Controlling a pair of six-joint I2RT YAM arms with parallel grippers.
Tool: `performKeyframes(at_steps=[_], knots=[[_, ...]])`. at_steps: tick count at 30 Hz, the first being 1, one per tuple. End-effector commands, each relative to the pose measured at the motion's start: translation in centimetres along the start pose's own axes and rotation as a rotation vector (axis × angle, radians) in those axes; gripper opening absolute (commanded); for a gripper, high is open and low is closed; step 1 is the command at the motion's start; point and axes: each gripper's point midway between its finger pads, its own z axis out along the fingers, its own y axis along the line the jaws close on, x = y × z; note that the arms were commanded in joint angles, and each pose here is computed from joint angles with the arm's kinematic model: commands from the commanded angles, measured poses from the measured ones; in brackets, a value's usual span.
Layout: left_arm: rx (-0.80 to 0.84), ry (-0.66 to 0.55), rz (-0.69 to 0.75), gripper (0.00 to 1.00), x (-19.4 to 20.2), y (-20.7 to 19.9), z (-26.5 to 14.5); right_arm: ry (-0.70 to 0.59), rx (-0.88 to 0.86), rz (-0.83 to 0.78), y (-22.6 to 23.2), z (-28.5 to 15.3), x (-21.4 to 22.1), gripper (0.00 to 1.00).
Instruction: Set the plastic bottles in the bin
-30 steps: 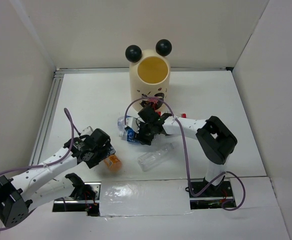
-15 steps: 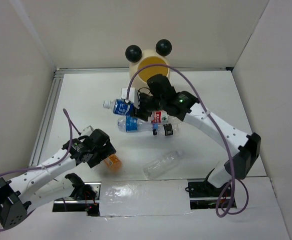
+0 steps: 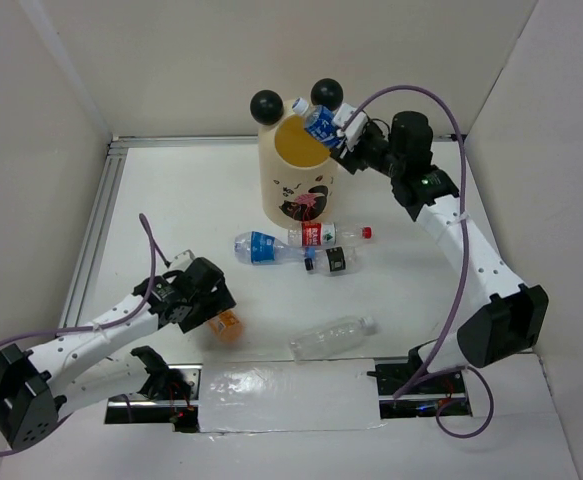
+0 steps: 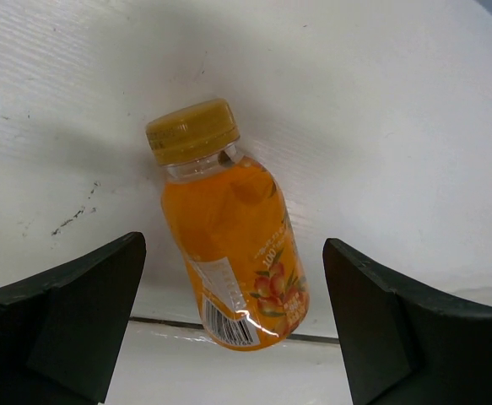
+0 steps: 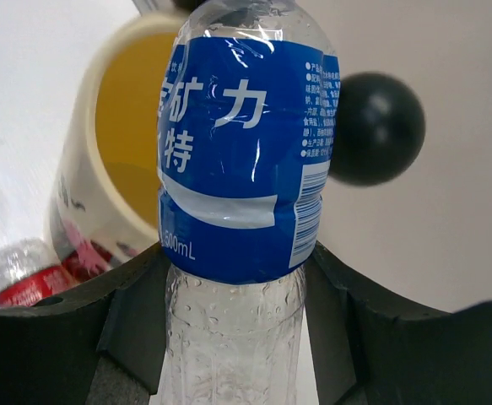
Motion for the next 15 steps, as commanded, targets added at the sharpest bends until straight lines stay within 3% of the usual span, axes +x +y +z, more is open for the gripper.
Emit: performKeyframes(at_steps=[1,15], knots=[[0.027,-0.017,0.05,0.99,-0.6,-1.3,0.0,-0.367,-0.053,-0.053,-1.2,-0.2,-7.9,0.29],[0.032,-0.009,0.005,0.99,0.1,-0.3,0.2,-0.6,-0.219,-0.143,-0.5,1.1,-10.5,0.24]])
